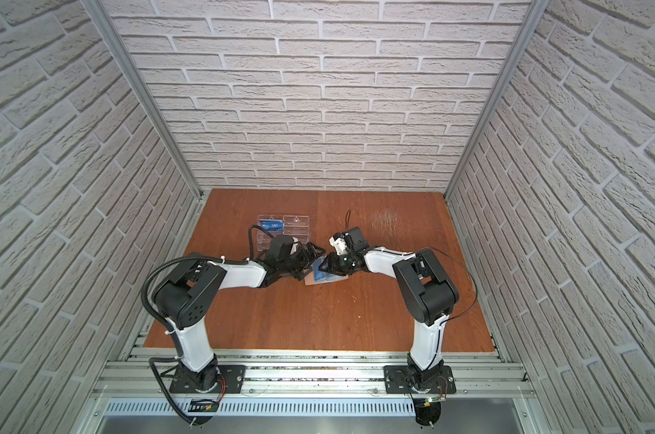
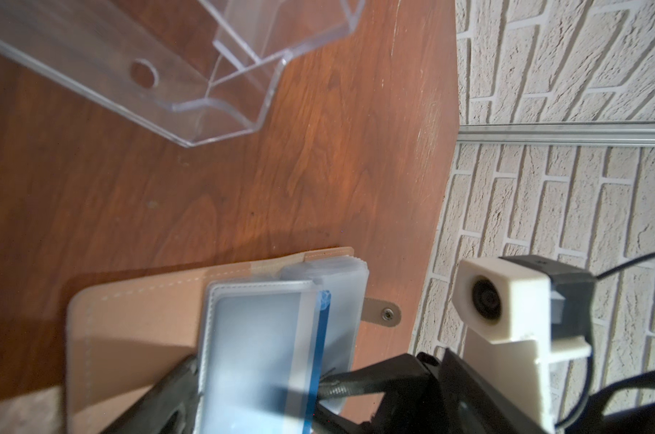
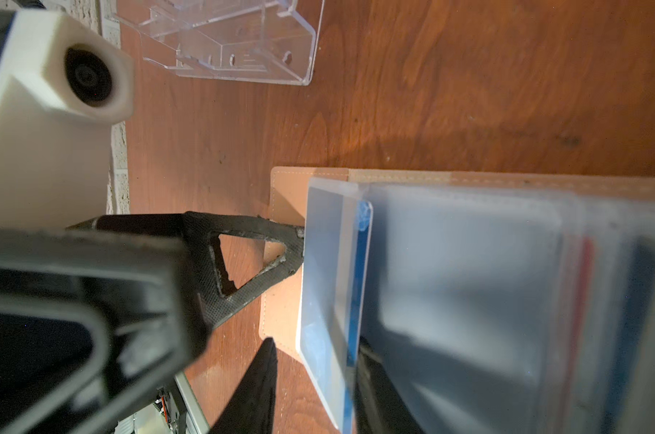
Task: Take the credit cards out of the card holder
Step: Take out the credit card from the card slot.
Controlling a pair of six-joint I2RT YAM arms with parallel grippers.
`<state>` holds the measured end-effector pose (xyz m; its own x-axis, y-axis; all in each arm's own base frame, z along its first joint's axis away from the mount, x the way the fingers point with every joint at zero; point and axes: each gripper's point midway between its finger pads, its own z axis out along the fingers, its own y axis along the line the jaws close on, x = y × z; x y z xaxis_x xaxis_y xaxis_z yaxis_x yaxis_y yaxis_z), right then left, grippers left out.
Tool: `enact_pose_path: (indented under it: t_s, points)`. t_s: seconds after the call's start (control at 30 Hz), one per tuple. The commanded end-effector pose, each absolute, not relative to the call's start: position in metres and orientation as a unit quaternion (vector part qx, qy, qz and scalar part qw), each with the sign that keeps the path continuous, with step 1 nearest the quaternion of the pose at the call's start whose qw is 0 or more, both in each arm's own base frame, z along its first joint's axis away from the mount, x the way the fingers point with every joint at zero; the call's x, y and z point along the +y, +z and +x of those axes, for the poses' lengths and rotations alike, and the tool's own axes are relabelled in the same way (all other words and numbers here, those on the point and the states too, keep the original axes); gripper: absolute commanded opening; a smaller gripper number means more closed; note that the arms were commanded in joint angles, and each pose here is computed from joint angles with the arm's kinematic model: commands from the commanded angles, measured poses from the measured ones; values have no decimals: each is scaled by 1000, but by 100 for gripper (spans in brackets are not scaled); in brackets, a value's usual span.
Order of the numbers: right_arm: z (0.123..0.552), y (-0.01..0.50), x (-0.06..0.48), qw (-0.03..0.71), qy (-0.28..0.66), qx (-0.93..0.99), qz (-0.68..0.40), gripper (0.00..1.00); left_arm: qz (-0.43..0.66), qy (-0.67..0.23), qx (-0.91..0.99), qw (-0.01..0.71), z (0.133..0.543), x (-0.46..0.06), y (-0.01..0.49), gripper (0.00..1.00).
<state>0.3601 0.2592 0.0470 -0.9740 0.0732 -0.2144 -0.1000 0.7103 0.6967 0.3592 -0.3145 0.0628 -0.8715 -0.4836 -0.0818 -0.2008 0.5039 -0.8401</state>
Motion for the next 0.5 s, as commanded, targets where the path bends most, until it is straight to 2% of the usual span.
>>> enact_pose_path:
  t_s: [0.0,0.47]
  points:
    - [371,58,267,134,412,901,-12,31,-209,-438,865,130,348,-310,36,98]
    - [372,56,264,135,427,894,-2,15,-214,-438,864,125,346,-309,29,98]
